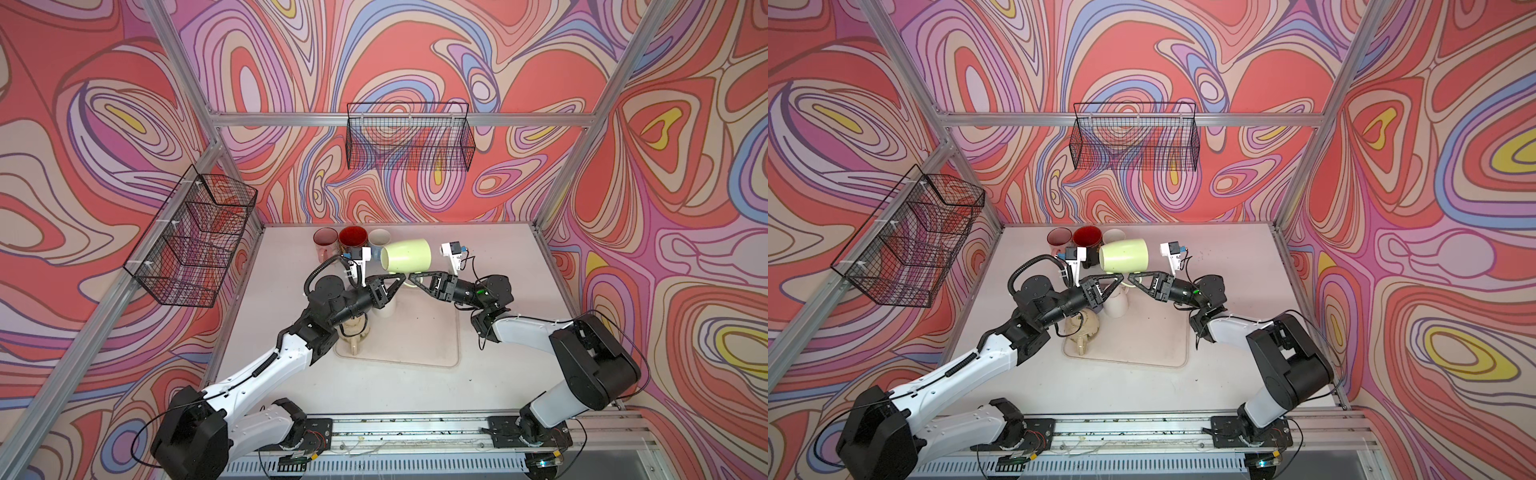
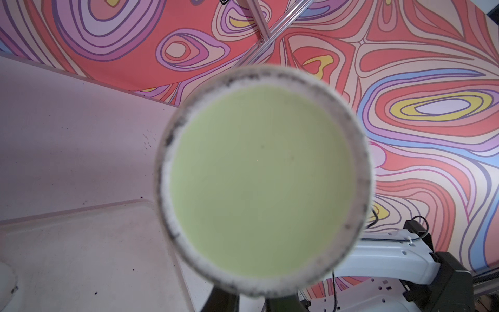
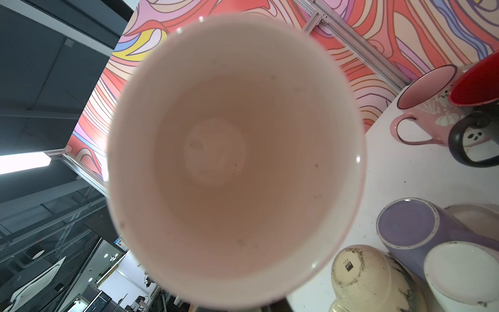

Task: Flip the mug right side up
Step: 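Close the right gripper on the light green mug's rim beside the left gripper, then open the left gripper and draw it back while the right holds the mug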

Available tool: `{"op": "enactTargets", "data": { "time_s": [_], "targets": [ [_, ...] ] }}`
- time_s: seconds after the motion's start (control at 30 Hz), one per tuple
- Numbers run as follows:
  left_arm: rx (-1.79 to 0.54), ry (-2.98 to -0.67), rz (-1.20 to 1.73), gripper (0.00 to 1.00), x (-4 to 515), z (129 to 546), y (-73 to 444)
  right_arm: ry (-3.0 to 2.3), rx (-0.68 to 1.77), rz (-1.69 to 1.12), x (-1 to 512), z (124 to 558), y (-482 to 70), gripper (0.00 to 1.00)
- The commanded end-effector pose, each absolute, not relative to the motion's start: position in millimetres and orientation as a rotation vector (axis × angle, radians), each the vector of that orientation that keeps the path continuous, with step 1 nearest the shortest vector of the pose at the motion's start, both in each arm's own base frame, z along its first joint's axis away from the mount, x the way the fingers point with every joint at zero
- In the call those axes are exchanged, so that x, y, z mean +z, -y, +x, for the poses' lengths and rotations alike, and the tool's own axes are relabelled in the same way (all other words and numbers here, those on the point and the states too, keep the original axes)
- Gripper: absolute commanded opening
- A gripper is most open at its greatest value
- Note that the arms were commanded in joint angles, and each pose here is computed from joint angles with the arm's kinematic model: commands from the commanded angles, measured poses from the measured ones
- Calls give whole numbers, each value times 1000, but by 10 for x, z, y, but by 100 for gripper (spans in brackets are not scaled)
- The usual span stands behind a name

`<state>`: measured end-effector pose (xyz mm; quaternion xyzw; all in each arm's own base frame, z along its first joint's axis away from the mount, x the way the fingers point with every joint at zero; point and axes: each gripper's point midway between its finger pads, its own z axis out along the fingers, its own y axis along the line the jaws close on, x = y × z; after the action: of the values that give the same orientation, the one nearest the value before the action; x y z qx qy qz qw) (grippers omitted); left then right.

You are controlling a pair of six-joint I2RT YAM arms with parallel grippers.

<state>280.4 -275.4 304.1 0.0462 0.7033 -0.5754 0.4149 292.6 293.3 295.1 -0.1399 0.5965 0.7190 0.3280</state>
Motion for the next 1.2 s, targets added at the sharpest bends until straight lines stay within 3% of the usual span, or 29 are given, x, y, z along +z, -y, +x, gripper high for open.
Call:
{"op": "enactTargets", "data": {
  "time_s": [0.0, 0.27, 0.47, 0.6, 0.93, 1.17],
  "targets": [
    [-1459, -1777, 191, 15, 2976, 2669, 2791, -1498, 1823, -333, 3070, 2989, -2852, 0],
    [-1369, -1832, 189, 57, 2868, 2664, 2708, -1517, 1826, -321, 2975, 2983, -2849, 0],
    [-1294, -1851, 176, 78, 2840, 2628, 2574, -1539, 1819, -314, 2941, 2981, -2851, 0],
    [-1218, -1871, 171, 100, 2830, 2596, 2455, -1575, 1800, -300, 2877, 2980, -2840, 0],
    [-924, -1943, 82, 100, 2663, 2555, 1981, -1707, 1678, -279, 2727, 2922, -2764, 0],
    [-662, -2004, -101, 100, 2521, 2597, 1501, -1936, 1396, -181, 2498, 2990, -2561, 0]
  ]
}}
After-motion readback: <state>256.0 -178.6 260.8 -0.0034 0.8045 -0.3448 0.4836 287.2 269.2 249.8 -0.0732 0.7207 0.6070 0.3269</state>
